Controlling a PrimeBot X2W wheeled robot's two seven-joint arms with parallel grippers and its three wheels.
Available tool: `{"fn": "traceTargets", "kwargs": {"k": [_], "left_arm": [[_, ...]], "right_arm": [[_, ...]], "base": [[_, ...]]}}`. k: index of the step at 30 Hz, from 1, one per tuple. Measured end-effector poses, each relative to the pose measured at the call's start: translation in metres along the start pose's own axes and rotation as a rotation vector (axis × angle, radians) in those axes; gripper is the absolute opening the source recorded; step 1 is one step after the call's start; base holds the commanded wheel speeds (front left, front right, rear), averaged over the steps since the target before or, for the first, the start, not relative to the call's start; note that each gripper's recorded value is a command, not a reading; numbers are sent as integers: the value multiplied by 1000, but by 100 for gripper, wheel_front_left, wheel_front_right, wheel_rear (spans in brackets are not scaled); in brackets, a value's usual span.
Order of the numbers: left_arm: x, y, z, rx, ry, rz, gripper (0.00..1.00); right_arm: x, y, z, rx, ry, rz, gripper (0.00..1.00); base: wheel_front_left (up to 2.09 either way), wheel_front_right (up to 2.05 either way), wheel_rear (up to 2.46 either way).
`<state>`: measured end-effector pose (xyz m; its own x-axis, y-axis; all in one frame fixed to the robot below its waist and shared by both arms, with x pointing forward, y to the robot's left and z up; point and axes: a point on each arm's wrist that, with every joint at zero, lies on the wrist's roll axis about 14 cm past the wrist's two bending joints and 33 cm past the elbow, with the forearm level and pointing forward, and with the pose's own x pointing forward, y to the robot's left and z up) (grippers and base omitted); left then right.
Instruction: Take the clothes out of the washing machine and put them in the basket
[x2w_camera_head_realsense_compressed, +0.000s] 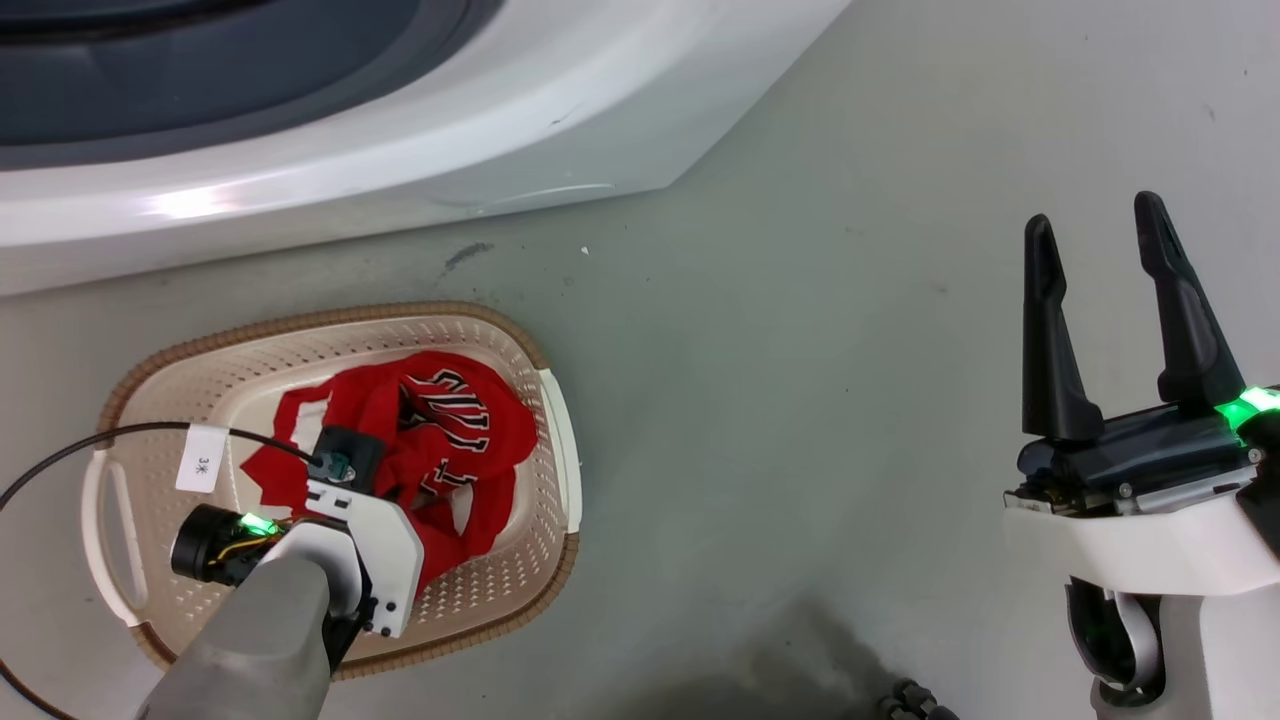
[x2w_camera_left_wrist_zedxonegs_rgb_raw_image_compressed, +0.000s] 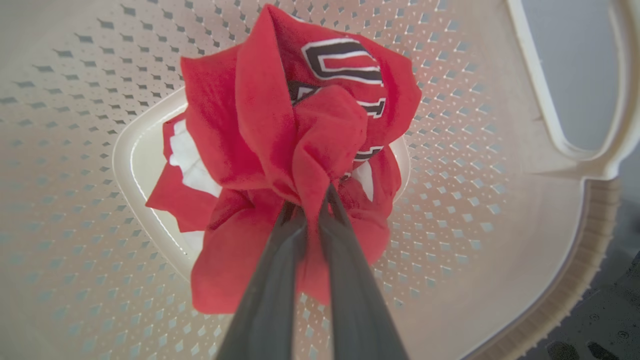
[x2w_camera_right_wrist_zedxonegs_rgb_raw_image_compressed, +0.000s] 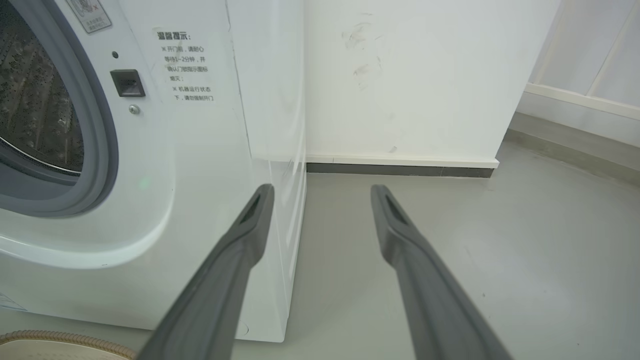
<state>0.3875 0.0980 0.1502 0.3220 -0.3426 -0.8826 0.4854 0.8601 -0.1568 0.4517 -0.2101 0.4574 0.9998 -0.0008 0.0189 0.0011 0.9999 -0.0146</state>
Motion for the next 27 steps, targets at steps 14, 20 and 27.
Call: {"fn": "traceTargets", "kwargs": {"k": [14,20,27], "left_arm": [[13,3,-9,-9,48,4,100],[-8,-1,2,-23,-9,34,100],[-45,-8,17,-71,-134,70,100]], "right_arm": [[9,0,-13,-1,19,4,100],[1,6,4,2,-11,17,100],[-21,14,27,7,-43,32,100]], "base": [[0,0,0],[0,0,0],[0,0,0]]}}
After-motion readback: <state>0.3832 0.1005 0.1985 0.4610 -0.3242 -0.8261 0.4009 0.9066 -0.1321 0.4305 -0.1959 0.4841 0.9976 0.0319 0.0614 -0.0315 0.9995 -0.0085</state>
